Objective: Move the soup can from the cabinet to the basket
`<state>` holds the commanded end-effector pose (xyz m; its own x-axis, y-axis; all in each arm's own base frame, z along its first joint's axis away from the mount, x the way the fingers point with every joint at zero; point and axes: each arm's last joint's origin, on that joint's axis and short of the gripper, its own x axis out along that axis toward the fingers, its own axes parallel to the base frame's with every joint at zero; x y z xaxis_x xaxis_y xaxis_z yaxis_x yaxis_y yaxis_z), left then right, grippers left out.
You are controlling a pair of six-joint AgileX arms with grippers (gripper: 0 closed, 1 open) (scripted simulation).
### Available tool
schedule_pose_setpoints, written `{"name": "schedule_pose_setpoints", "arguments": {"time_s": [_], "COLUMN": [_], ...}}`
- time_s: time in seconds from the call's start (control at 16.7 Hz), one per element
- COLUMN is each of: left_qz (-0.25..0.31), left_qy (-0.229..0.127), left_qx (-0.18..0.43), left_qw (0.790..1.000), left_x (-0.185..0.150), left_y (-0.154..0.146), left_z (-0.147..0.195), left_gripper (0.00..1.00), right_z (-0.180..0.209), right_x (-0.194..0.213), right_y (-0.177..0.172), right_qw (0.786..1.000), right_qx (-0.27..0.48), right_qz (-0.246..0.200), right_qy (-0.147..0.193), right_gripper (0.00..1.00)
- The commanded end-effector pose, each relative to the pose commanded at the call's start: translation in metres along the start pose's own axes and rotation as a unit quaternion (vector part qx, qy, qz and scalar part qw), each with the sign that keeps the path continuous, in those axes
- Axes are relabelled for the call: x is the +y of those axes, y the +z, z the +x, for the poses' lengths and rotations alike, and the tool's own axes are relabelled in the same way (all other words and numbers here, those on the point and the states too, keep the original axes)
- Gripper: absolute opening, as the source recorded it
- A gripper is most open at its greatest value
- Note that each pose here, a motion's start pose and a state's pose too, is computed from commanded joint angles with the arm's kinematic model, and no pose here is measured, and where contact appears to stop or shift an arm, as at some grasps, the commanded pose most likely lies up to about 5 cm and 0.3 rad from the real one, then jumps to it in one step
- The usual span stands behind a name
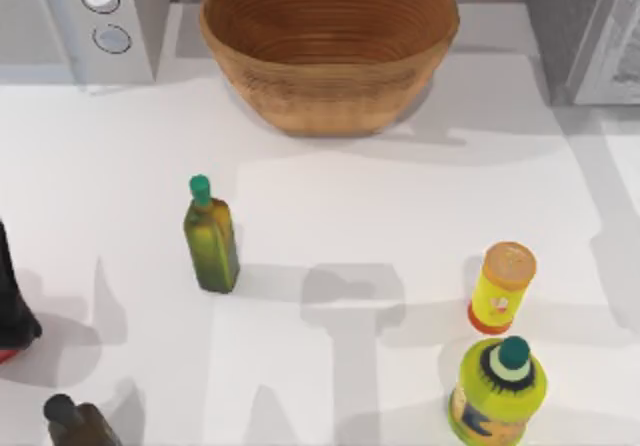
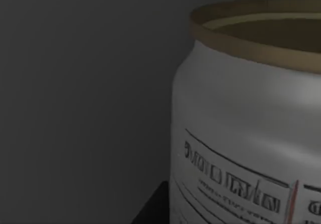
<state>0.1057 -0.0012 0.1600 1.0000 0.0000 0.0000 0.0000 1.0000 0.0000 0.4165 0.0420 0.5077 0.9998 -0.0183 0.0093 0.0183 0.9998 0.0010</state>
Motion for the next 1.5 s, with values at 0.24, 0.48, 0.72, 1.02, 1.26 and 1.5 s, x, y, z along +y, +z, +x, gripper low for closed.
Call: {"name": "schedule_pose_setpoints", "arguments": {"time_s": [0.24, 0.48, 0.72, 1.02, 1.26, 1.5], "left_qz": [0.000, 0.000, 0.000, 0.000, 0.000, 0.000], "left_qy": [0.000, 0.000, 0.000, 0.000, 0.000, 0.000], "left_qx": [0.000, 0.000, 0.000, 0.000, 0.000, 0.000], "left_qw": [1.000, 1.000, 1.000, 1.000, 1.000, 1.000], "left_x": [0.000, 0.000, 0.000, 0.000, 0.000, 0.000], "left_y": [0.000, 0.000, 0.000, 0.000, 0.000, 0.000], "left_z": [0.000, 0.000, 0.000, 0.000, 0.000, 0.000], "left_gripper": [1.00, 1.00, 1.00, 1.00, 1.00, 1.00], "right_z": [0.000, -0.023, -0.092, -0.172, -0.180, -0.185], "right_x": [0.001, 0.003, 0.005, 0.000, -0.001, -0.004], "right_y": [0.000, 0.012, 0.042, 0.062, 0.062, 0.062], "right_qw": [1.000, 1.000, 1.000, 1.000, 1.000, 1.000], "right_qx": [0.000, 0.002, -0.001, -0.003, 0.000, -0.008], "right_qz": [0.001, 0.000, 0.001, 0.001, 0.001, 0.001], "right_qy": [0.001, 0.001, 0.003, 0.001, 0.001, 0.000], "right_gripper": [0.00, 0.00, 0.00, 0.00, 0.00, 0.00]}}
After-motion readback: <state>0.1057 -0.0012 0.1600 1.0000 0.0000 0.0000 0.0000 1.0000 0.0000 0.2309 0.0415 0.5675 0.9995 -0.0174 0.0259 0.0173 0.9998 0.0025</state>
